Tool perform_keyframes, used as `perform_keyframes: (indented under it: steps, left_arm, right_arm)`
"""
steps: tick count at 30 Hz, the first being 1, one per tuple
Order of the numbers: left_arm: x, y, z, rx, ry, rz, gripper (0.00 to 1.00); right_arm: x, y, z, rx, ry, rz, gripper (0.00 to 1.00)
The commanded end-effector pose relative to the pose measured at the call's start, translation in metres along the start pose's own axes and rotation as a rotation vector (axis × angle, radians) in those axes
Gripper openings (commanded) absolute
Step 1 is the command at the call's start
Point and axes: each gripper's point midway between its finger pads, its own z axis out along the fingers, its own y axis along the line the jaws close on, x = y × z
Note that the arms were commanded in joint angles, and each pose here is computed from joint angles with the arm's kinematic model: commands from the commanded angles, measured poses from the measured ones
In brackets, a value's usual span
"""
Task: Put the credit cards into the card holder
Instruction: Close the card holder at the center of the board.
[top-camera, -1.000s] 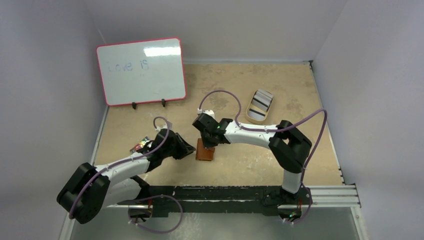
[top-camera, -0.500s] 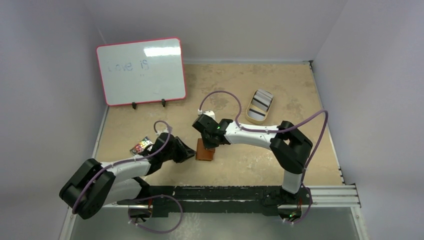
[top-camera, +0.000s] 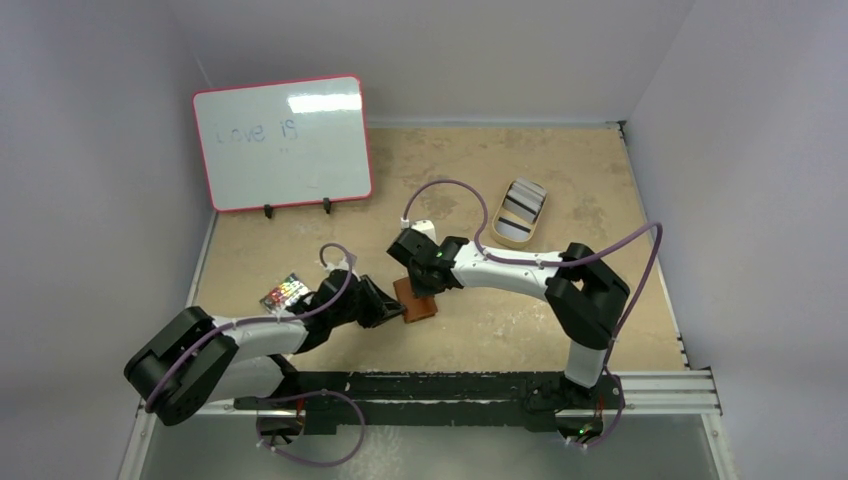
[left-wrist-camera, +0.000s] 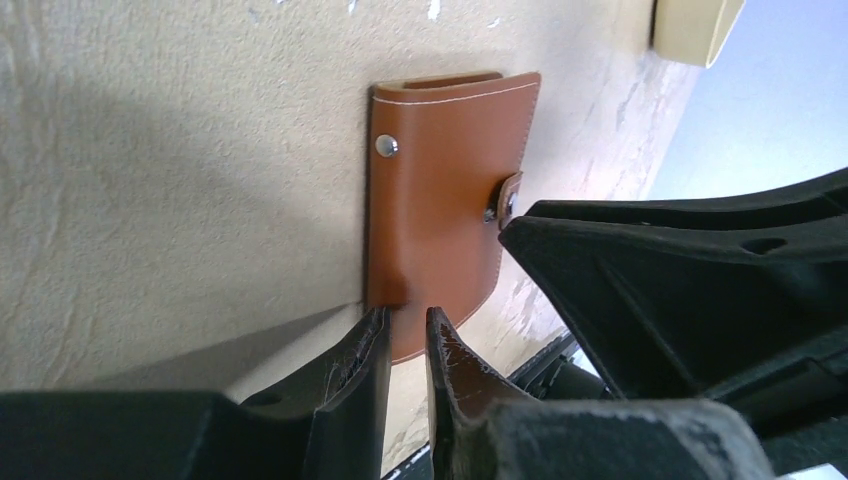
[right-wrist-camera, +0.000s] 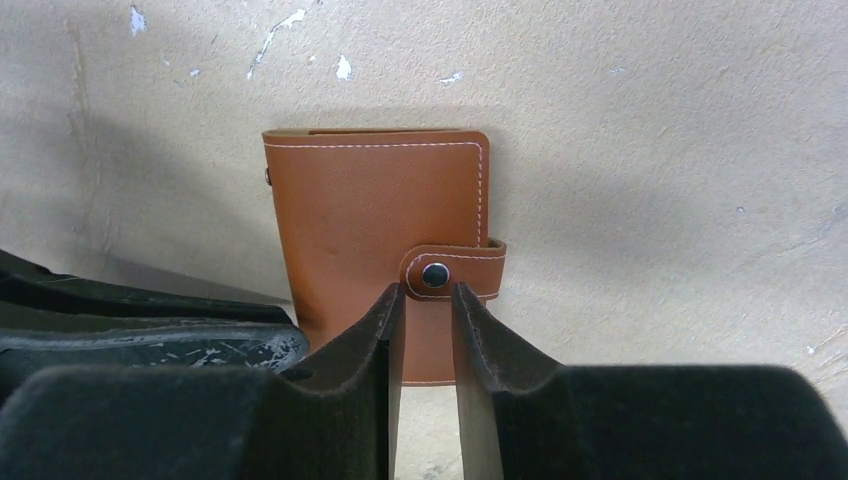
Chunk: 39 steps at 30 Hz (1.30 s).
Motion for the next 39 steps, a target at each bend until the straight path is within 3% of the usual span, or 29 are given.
perform_keyframes:
  steps: [1,20,28,39]
  left_arm:
    - [-0.009,-0.017,-0.003,0.053,-0.052,0.008,0.18]
    - [-0.013,-0.006,0.000,-0.001,-0.069,0.033,0.18]
    - [-0.019,-0.005,-0.002,-0.021,-0.095,0.051,0.18]
    - [-0.021,-0.005,0.003,-0.039,-0.091,0.075,0.18]
  right_arm:
    - [-0.006,-0.003,-0.002,0.028,-0.030,-0.005,0.26]
    - [-0.009,0.003,0.011,0.024,-0.032,-0.052,0.32]
    - [-0.009,0.000,0.009,0.042,-0.037,-0.054,0.18]
    - [-0.013,0.011,-0.005,-0.028,-0.057,-0.050,0.16]
